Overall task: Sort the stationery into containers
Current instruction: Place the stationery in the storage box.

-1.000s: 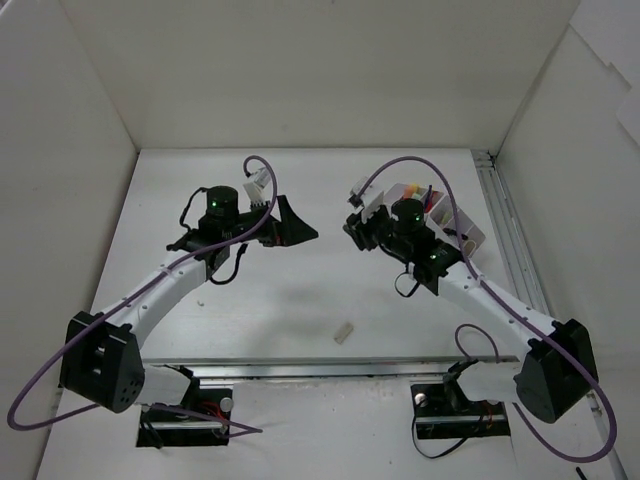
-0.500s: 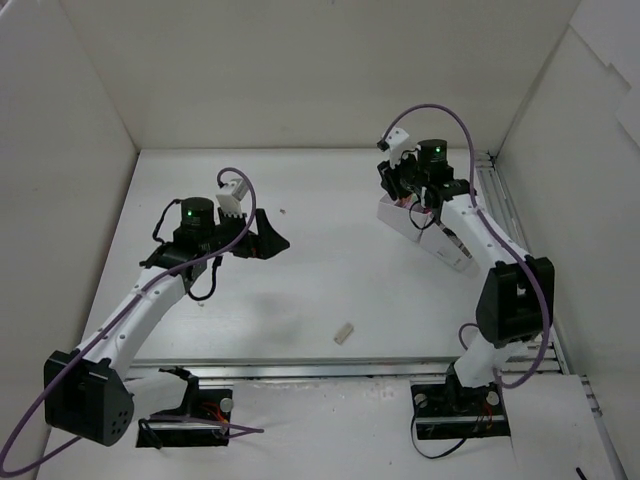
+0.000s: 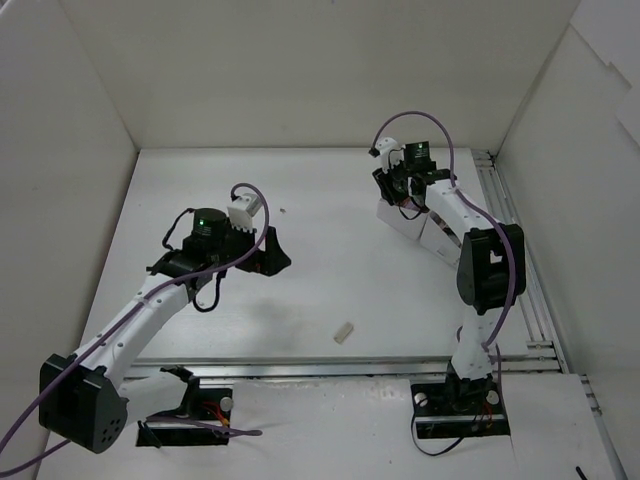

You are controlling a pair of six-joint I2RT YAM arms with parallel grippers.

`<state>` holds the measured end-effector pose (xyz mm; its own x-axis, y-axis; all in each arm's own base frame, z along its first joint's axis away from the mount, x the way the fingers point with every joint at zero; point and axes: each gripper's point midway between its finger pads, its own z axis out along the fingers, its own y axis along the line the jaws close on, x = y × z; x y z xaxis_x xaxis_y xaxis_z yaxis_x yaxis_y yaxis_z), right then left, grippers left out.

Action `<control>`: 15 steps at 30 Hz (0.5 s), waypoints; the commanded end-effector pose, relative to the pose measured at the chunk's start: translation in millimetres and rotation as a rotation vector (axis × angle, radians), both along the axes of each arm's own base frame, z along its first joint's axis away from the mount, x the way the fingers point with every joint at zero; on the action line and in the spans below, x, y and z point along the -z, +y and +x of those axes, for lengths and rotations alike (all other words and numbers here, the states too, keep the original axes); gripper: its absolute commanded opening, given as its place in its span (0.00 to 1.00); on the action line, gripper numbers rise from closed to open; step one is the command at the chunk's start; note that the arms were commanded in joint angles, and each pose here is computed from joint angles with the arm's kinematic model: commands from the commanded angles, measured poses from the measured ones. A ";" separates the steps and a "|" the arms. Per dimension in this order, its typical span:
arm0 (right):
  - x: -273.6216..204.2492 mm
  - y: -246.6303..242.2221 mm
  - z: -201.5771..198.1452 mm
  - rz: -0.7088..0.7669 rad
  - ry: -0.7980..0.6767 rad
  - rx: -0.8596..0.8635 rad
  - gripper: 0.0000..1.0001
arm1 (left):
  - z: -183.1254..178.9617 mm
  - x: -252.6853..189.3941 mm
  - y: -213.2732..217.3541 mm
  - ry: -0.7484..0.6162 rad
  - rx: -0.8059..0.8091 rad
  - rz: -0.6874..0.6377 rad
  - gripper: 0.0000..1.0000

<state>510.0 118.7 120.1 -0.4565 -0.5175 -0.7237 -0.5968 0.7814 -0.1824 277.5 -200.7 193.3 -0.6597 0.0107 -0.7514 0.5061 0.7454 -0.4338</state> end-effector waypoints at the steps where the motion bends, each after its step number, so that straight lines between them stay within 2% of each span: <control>1: -28.7 -11.9 20.0 -0.027 -0.090 0.065 0.16 | 7.9 -19.2 -1.5 -0.088 0.002 0.021 0.99; 4: -28.0 -18.1 20.8 -0.028 -0.088 0.080 0.26 | 3.5 -16.2 -5.8 -0.085 0.017 0.033 0.99; 7: -28.5 -18.2 21.6 -0.028 -0.090 0.082 0.42 | 1.2 -15.6 -9.1 -0.088 0.032 0.036 1.00; 8: -29.2 -17.3 21.2 -0.022 -0.089 0.081 0.50 | -3.5 -15.0 -16.2 -0.100 0.067 0.047 1.00; 11: -32.8 -13.1 19.2 -0.001 -0.090 0.066 0.61 | -8.9 -13.0 -25.4 -0.117 0.106 0.085 0.99; 15: -48.2 -5.5 13.5 0.037 -0.109 0.039 0.62 | -21.7 -14.7 -43.9 -0.139 0.194 0.105 0.99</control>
<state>512.9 106.1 114.8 -0.4896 -0.5097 -0.7075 -0.5569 0.8071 -0.1961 250.2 -230.9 178.4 -0.6273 0.1829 -0.7570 0.6191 0.7068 -0.3423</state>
